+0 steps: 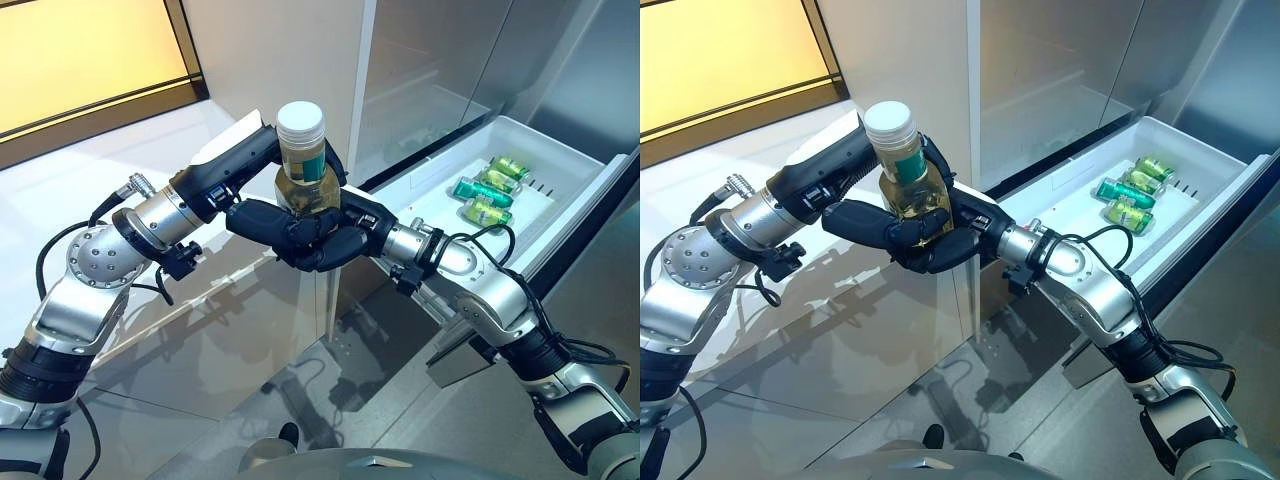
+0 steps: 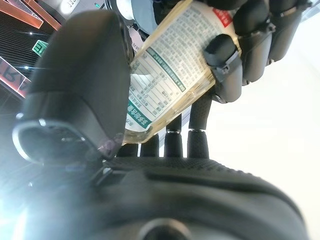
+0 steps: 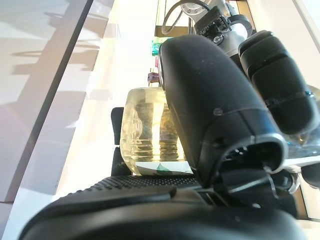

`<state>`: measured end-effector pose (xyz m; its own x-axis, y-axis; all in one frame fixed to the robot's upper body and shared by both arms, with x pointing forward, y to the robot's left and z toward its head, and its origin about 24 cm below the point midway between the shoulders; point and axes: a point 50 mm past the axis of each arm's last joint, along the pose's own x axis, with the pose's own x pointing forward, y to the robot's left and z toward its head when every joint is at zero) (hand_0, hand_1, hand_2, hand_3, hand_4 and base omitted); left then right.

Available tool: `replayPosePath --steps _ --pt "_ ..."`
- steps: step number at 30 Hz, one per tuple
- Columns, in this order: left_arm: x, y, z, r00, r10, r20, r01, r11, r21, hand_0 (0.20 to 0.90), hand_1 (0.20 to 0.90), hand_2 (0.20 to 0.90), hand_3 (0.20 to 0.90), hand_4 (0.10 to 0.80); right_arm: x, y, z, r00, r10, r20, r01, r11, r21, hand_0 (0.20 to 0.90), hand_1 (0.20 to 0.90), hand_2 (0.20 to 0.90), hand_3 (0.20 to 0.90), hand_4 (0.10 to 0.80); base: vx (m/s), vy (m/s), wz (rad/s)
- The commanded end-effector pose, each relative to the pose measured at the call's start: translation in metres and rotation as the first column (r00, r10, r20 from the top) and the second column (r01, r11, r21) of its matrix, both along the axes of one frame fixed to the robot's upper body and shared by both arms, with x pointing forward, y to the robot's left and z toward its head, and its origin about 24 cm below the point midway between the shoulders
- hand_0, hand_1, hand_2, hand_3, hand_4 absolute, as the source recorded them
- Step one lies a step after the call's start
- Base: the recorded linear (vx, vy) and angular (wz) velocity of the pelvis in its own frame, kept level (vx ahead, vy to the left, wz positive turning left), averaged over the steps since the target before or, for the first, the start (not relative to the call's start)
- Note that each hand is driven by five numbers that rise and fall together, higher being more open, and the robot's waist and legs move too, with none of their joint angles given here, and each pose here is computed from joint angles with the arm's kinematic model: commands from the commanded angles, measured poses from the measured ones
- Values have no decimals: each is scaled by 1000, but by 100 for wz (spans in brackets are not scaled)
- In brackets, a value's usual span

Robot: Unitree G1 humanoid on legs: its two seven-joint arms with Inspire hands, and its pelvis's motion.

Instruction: Put drinks into fridge and close the fridge

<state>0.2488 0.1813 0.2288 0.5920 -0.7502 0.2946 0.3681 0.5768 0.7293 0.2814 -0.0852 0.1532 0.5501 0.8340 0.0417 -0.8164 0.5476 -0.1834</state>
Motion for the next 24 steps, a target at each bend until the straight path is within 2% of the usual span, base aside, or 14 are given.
replayPosePath --steps 1,2,3,4,17,24 --pt "-18 -13 56 953 -123 277 166 977 -137 509 509 509 444 344 -2 25 58 978 68 199 -106 977 187 300 300 300 200 100 0 0 0" --pt "-17 -13 56 954 -120 275 162 978 -135 641 641 641 598 498 -2 25 59 978 64 200 -103 976 190 300 300 300 200 100 0 0 0" --pt "-17 -12 56 954 -117 275 159 978 -135 641 641 641 598 498 -2 24 59 977 62 203 -102 976 193 300 300 300 200 100 0 0 0" --pt "-17 -12 56 954 -115 276 157 979 -133 900 900 900 900 800 -2 24 60 976 58 209 -100 976 194 300 300 300 200 100 0 0 0" --pt "-21 1 57 955 -78 285 124 982 -145 900 900 900 900 800 -4 6 82 956 -15 293 -65 963 263 300 300 300 200 100 0 0 0" --pt "-22 19 57 957 -1 290 59 980 -191 900 900 900 900 800 -7 -10 92 940 -47 339 -55 957 286 300 300 300 200 100 0 0 0"
